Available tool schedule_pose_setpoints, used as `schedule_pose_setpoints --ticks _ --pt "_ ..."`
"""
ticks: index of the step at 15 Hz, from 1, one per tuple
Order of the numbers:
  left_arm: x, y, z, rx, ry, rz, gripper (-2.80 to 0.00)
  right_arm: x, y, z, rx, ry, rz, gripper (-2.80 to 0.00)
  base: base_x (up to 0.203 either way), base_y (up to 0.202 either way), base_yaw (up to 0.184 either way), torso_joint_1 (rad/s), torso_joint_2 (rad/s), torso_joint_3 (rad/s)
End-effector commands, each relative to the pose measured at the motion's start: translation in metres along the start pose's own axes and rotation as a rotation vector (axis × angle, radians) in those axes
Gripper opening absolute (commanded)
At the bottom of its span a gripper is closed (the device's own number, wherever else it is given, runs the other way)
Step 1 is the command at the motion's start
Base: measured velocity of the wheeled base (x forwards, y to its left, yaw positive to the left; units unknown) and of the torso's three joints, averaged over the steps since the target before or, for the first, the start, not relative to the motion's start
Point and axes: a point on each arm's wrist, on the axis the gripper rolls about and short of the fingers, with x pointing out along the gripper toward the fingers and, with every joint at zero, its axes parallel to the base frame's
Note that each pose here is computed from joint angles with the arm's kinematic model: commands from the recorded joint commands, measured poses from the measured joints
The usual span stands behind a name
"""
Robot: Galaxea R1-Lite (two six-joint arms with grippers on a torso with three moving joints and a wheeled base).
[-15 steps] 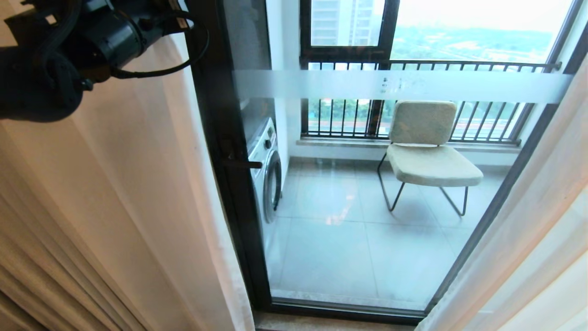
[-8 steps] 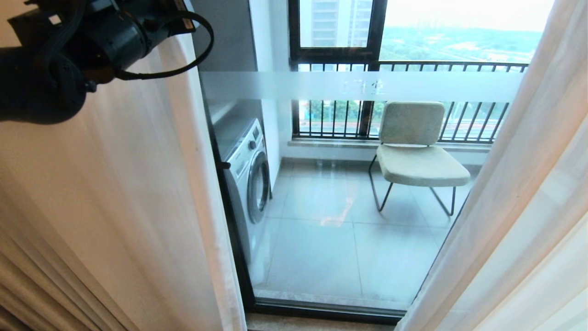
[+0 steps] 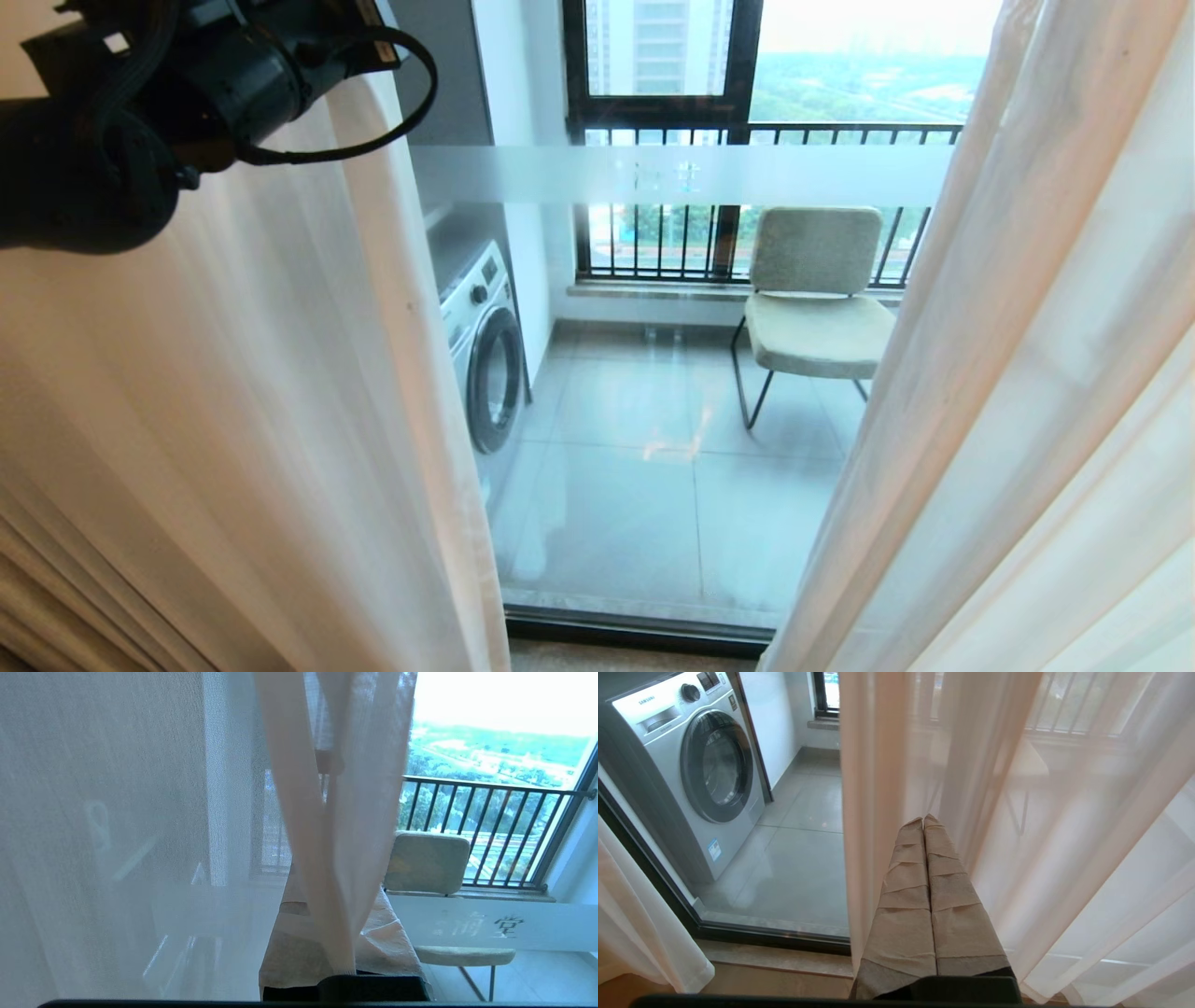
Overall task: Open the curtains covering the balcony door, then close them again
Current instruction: Close the inner curtains on both sides
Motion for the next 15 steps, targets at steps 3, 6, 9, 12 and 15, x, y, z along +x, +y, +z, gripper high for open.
schedule_pose_setpoints --ticks 3,6,9,12,15 --pt "-0.001 -0.005 -0.002 -0.004 0.006 -0.012 -2.80 0.000 0.000 0.000 -0.001 0.000 0.000 -2.80 0.000 -0.190 0.004 0.003 0.00 0.002" --pt "-0.006 -0.011 -0.005 -0.007 0.020 -0.030 -2.80 0.000 0.000 0.000 -0.001 0.000 0.000 -2.80 0.000 -0.191 0.002 0.003 0.00 0.001" --pt "-0.011 -0.016 -0.002 -0.013 0.019 -0.047 -2.80 0.000 0.000 0.000 -0.001 0.001 0.000 -2.80 0.000 -0.192 0.003 -0.002 0.00 0.006" --pt "-0.019 -0.023 0.000 -0.019 0.025 -0.070 -2.80 0.000 0.000 0.000 -0.001 0.000 0.000 -2.80 0.000 -0.192 0.004 0.005 0.00 0.007" --pt "-0.026 -0.030 0.000 -0.025 0.035 -0.093 -2.80 0.000 0.000 0.000 -0.001 0.001 0.000 -2.80 0.000 -0.188 0.002 0.002 0.00 0.003"
